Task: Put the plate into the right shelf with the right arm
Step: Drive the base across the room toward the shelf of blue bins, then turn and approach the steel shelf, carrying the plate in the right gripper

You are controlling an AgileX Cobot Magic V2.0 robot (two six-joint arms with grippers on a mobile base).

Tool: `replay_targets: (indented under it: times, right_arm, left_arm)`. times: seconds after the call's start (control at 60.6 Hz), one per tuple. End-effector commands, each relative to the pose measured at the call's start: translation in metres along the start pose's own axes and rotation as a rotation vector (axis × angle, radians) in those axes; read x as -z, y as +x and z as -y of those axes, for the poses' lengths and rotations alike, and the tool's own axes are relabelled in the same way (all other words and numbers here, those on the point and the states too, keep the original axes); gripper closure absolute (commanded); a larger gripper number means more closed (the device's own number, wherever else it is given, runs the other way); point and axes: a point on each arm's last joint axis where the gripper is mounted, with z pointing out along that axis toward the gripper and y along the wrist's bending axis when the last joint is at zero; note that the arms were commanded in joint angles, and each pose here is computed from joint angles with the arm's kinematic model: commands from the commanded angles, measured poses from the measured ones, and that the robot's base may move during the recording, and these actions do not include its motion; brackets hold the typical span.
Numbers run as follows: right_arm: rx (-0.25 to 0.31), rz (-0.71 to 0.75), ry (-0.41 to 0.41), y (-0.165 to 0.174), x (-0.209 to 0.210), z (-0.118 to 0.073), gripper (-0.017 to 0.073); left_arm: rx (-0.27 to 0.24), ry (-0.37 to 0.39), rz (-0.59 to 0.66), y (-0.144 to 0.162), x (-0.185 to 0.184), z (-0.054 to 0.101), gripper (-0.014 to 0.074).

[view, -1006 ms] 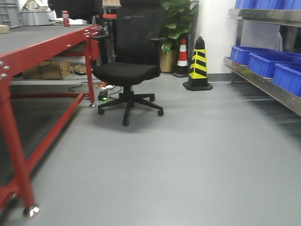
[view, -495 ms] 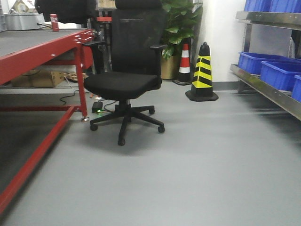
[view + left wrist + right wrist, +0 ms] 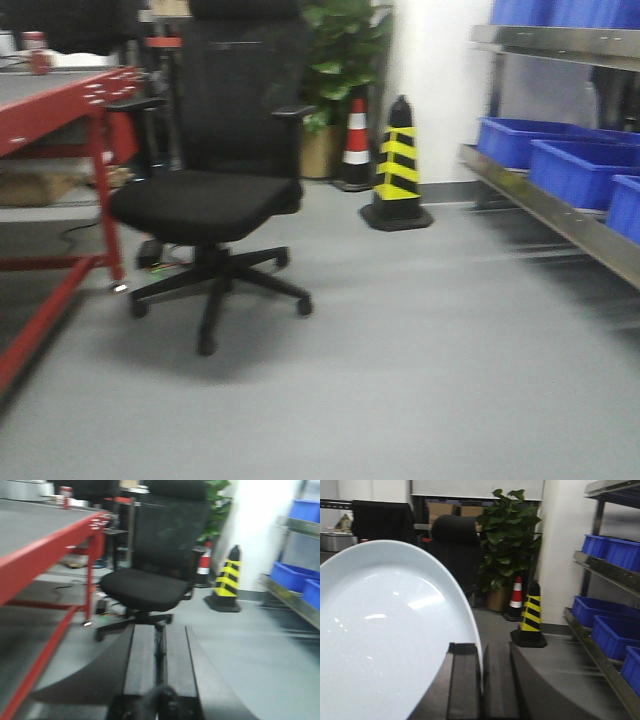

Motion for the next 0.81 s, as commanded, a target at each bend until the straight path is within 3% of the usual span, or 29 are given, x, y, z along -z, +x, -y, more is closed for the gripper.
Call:
replay_targets:
  times: [0.0, 0.791]
  right_arm:
    - [0.014, 0.113, -0.010, -0.0177, 0.0000, -0.0013, 0.0505]
    - [0.014, 0.113, -0.010, -0.0177, 0.0000, -0.0013, 0.0505]
  left_arm:
    - [0.007, 0.022, 0.092, -0.0063, 0.0011, 0.0013, 0.0640]
    - [0.008, 0.032, 0.091, -0.0062, 0.0011, 0.0019, 0.0640]
